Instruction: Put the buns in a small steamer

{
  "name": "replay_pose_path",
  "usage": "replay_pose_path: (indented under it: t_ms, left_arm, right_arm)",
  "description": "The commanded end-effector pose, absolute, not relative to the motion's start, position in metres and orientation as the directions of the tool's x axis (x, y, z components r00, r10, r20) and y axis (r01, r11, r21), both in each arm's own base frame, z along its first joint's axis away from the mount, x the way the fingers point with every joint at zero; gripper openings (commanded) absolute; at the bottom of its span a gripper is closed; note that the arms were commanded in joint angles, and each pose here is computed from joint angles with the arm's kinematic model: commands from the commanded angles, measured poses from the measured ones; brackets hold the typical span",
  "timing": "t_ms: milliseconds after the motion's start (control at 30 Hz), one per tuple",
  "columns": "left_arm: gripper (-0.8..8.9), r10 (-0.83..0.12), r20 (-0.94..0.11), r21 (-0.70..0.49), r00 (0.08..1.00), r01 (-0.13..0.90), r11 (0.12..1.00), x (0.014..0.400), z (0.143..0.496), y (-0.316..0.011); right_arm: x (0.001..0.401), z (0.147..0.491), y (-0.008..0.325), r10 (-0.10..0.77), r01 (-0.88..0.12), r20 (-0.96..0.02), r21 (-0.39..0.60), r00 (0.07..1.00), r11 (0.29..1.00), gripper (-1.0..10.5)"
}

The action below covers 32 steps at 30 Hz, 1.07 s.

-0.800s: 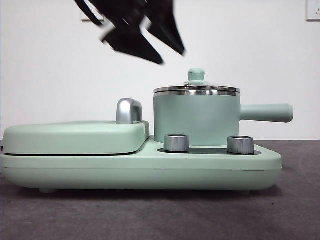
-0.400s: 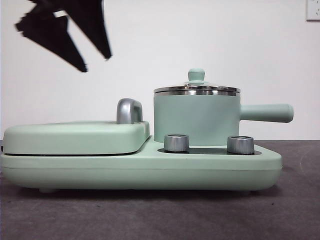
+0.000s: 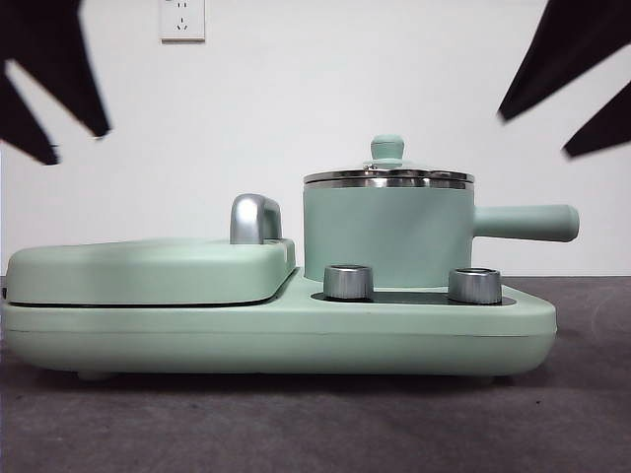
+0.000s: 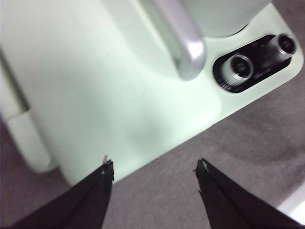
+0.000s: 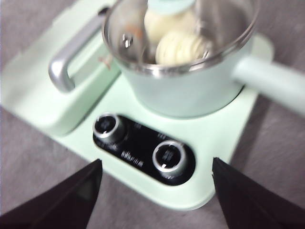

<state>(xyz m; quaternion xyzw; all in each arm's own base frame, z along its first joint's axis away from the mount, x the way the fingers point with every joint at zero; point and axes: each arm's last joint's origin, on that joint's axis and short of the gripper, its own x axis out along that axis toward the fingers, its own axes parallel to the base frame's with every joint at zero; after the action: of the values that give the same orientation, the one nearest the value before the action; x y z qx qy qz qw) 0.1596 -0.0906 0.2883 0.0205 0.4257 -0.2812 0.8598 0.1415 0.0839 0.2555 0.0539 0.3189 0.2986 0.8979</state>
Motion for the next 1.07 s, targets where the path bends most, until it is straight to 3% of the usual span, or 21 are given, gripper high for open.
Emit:
replay_pose_path:
  t_ms: [33, 400, 467, 500, 533, 1067]
  left_arm:
    - [2.80, -0.471, -0.716, -0.218, 0.515, 0.475, 0.852, 0.154, 0.292, -0.085]
    - [2.77, -0.477, -0.683, -0.229, 0.553, 0.458, 0.859, 0.145, 0.299, -0.077]
    - [2.03, -0.477, -0.683, -0.229, 0.553, 0.458, 0.859, 0.145, 0.299, -0.077]
    - [0.76, -0.476, -0.683, -0.229, 0.553, 0.457, 0.859, 0.145, 0.299, -0.077]
    - [0.11, -0.476, -0.684, -0.231, 0.553, 0.455, 0.860, 0.145, 0.299, -0.077]
    - [0.07, -0.459, -0.722, -0.232, 0.518, 0.444, 0.865, 0.141, 0.296, -0.075]
  right_arm:
    - [0.150, 0.255, 0.093, 0.597, -0.533, -0.556, 0.296, 0.578, 0.793, 3.6]
    - [0.157, 0.254, 0.109, 0.654, -0.588, -0.580, 0.336, 0.486, 0.736, 3.6]
    - [0.157, 0.254, 0.109, 0.655, -0.588, -0.578, 0.336, 0.488, 0.735, 2.1]
    - [0.157, 0.254, 0.109, 0.654, -0.588, -0.579, 0.337, 0.487, 0.736, 0.9]
    - [0.157, 0.254, 0.109, 0.653, -0.588, -0.580, 0.336, 0.486, 0.736, -0.1]
    - [0.157, 0.255, 0.109, 0.666, -0.598, -0.571, 0.342, 0.480, 0.725, 0.2]
